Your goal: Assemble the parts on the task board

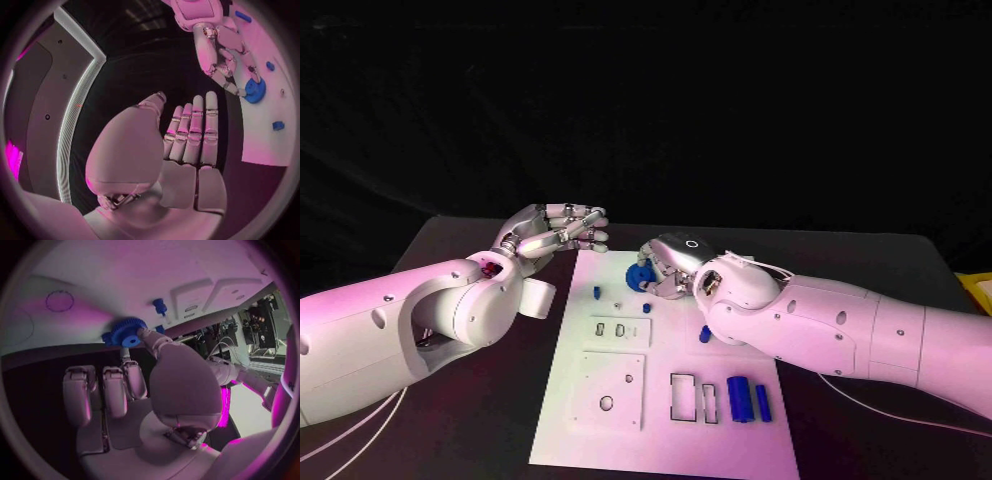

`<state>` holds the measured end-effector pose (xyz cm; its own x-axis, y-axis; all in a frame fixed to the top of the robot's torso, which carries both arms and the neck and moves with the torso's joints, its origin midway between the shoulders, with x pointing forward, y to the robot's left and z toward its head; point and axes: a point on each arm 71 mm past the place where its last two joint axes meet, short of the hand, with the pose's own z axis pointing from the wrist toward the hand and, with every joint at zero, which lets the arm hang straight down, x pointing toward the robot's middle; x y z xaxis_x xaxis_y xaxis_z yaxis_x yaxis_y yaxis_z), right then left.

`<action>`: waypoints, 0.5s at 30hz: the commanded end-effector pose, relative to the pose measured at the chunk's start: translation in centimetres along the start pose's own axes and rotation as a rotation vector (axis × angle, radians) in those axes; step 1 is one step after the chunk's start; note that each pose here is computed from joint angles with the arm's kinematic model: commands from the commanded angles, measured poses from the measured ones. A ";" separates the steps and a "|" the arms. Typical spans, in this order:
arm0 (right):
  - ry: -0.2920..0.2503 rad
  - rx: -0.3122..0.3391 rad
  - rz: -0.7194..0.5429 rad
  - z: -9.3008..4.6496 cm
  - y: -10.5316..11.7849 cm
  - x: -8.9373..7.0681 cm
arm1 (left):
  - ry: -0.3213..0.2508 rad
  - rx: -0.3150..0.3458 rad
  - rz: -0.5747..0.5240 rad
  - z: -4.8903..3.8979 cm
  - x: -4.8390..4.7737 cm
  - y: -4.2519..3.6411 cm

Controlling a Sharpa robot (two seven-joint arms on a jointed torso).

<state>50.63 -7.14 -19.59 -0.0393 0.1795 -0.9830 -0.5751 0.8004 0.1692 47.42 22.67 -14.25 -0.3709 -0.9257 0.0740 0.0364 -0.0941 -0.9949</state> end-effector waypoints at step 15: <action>0.077 -0.001 0.042 0.0 -0.4 0.7 | 0.002 0.007 -0.003 0.06 -0.31 -0.12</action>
<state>50.92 -7.48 -20.08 -0.0782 0.1778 -0.9810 -0.5629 0.8043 0.1906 47.59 23.05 -14.32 -0.3616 -0.9297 0.0706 0.0371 -0.0900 -0.9953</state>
